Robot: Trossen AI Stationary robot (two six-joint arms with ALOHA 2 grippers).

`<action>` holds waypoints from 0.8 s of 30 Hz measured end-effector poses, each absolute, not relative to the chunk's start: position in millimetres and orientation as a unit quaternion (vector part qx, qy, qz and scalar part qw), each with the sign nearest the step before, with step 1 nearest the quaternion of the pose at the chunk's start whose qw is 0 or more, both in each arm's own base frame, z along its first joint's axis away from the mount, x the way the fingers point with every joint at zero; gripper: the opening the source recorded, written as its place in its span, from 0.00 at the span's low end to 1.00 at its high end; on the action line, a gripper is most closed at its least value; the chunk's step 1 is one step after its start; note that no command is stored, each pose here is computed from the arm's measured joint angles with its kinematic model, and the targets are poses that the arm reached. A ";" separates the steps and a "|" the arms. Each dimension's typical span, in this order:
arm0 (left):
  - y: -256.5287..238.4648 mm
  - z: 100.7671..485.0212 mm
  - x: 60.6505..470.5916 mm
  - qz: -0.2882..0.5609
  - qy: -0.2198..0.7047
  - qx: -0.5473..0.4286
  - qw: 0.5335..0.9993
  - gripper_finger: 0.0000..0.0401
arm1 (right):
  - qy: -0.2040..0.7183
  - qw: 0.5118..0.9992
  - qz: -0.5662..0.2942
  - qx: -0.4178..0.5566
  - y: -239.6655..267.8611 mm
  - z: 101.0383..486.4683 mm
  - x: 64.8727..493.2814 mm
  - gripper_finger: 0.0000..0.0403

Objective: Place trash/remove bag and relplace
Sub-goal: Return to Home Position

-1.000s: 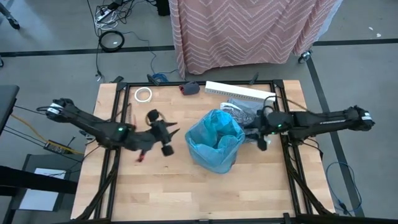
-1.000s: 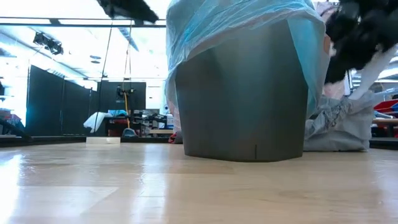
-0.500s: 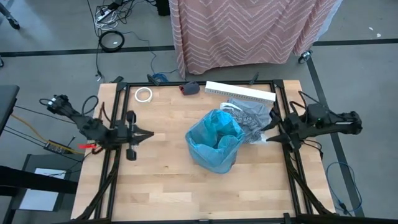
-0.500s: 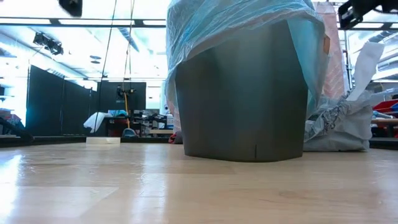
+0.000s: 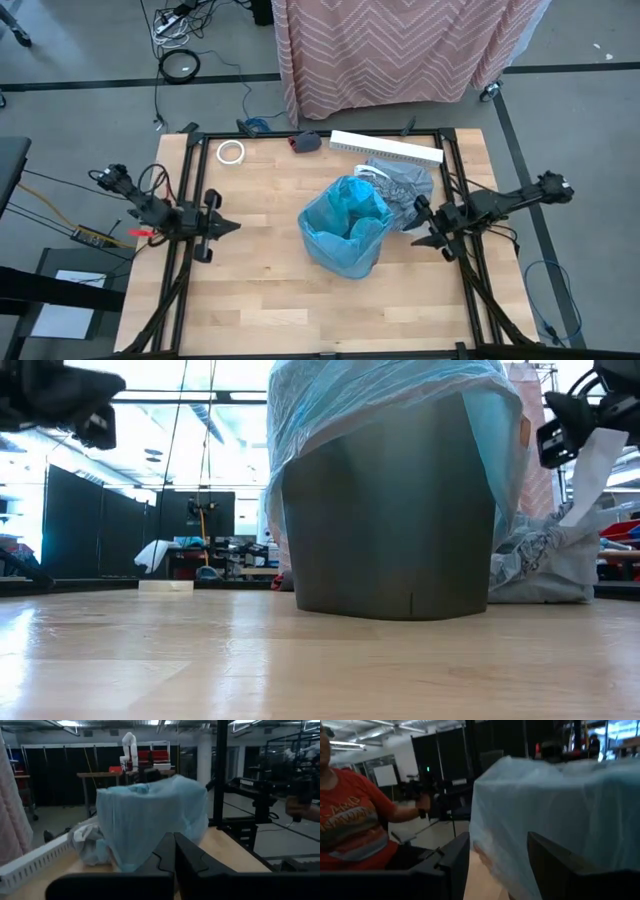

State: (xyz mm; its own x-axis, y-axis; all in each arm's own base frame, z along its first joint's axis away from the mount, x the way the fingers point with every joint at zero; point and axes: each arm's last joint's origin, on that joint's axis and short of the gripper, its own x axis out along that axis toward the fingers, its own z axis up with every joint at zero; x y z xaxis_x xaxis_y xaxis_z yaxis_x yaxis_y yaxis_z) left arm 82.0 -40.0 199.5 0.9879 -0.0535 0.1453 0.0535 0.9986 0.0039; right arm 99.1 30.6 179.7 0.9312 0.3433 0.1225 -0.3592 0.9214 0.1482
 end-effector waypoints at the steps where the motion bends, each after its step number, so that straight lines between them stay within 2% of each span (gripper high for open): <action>1: -40.2 194.5 81.9 -0.031 -0.073 -0.001 0.997 0.02 | -0.055 0.979 0.181 0.080 31.4 181.2 98.7 0.46; 5: -43.7 174.4 83.7 -0.069 -0.042 -0.002 0.997 0.01 | -0.067 0.976 0.203 0.047 35.5 182.2 96.7 0.46; 9: -46.3 172.5 83.3 -0.114 -0.032 -0.020 0.993 0.01 | -0.057 0.982 0.178 0.026 35.7 179.6 97.0 0.45; 14: -45.5 174.8 83.3 -0.104 -0.038 -0.064 0.992 0.02 | -0.057 0.984 0.170 -0.019 35.5 177.9 97.3 0.45; 24: -45.1 179.3 82.9 -0.104 -0.059 -0.079 0.990 0.04 | -0.085 0.982 0.169 -0.007 35.7 183.6 96.4 0.46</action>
State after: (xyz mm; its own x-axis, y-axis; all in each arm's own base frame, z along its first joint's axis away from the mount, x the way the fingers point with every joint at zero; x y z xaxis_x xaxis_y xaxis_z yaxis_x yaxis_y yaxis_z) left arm 82.9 -45.1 179.3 0.9713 -0.1965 0.1338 0.2152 0.9660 -0.1434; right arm 96.4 35.7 183.6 0.9286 0.3323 0.1652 -0.3299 0.9430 -0.0428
